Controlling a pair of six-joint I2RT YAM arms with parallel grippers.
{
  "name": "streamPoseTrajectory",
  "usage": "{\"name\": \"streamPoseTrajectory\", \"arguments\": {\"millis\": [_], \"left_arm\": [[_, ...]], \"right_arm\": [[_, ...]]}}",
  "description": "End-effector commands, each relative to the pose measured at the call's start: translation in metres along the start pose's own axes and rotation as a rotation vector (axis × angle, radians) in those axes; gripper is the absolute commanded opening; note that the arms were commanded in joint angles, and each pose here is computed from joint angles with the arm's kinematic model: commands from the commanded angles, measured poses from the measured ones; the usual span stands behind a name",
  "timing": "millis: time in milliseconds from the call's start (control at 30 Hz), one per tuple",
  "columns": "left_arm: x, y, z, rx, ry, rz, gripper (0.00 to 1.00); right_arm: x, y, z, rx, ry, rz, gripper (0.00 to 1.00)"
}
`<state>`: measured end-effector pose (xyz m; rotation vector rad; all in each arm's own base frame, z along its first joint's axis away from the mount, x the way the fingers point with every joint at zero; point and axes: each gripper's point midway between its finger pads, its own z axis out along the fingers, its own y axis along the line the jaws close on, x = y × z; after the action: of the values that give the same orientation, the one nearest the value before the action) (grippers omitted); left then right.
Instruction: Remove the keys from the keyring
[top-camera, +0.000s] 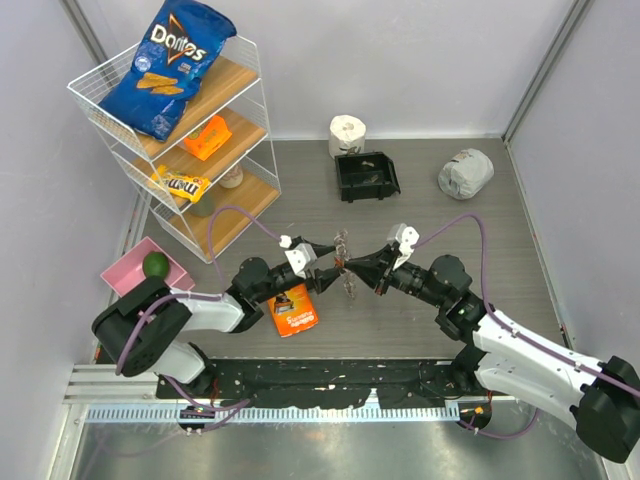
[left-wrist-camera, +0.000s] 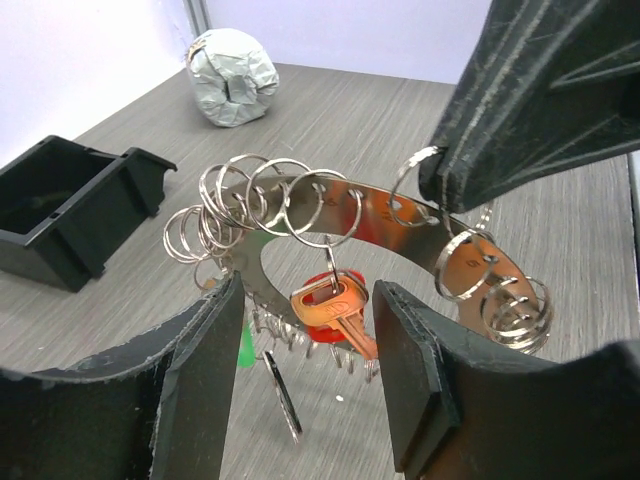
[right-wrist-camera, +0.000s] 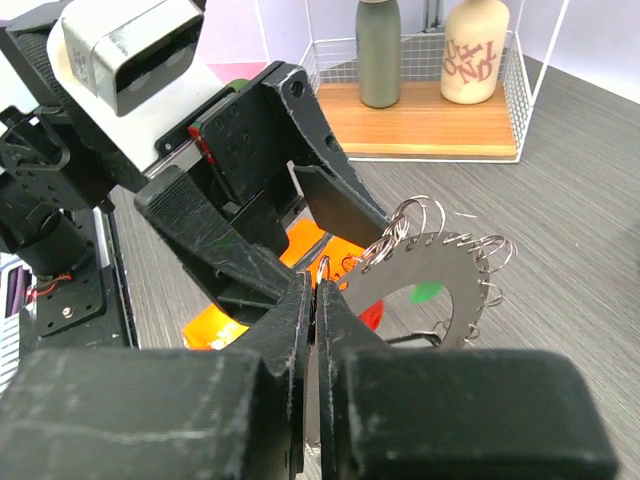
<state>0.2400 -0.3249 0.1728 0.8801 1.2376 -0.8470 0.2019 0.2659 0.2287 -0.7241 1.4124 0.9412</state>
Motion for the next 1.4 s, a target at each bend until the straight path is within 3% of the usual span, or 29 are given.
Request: {"name": "streamPoseTrajectory", "arguments": {"millis": [0, 67, 267, 333, 533, 633, 733, 800, 967, 1067, 1367], "left_arm": [[-0.022, 0.010, 0.001, -0.036, -0.064, 0.059, 0.58], [-0.022, 0.008, 0.002, -0.026, -0.064, 0.058, 0.51], [-0.021, 0.005, 0.003, -0.003, -0.050, 0.068, 0.09], [-0.021, 0.005, 0.003, -0.003, -0.038, 0.072, 0.00], [-0.021, 0.018, -0.003, -0.077, -0.008, 0.087, 0.00], [-0.022, 0.024, -0.007, -0.108, 0.013, 0.116, 0.00], [-0.017, 0.025, -0.009, -0.110, 0.065, 0.137, 0.00], [-0.014, 0.026, -0.010, -0.110, 0.099, 0.172, 0.00], [-0.016, 0.019, -0.010, -0.079, 0.136, 0.274, 0.00], [-0.017, 0.008, -0.009, -0.041, 0.144, 0.345, 0.00], [-0.033, -0.008, -0.014, 0.020, 0.086, 0.382, 0.00]], "right_arm": [[-0.033, 0.011, 0.005, -0.060, -0.111, -0.036, 0.05], [-0.032, 0.013, 0.005, -0.071, -0.106, -0.031, 0.05], [-0.033, 0.012, 0.005, -0.060, -0.105, -0.034, 0.05], [-0.034, 0.010, 0.004, -0.048, -0.108, -0.039, 0.05], [-0.031, -0.006, 0.000, 0.045, -0.112, -0.044, 0.08], [-0.029, -0.011, 0.002, 0.070, -0.101, -0.043, 0.20], [-0.023, -0.020, 0.006, 0.108, -0.071, -0.033, 0.47], [-0.021, -0.025, 0.006, 0.139, -0.054, -0.027, 0.54], [-0.020, -0.032, 0.006, 0.176, -0.050, -0.013, 0.57], [-0.017, -0.036, 0.007, 0.196, -0.039, -0.010, 0.53], [-0.007, -0.036, 0.016, 0.168, 0.017, 0.028, 0.48]]}}
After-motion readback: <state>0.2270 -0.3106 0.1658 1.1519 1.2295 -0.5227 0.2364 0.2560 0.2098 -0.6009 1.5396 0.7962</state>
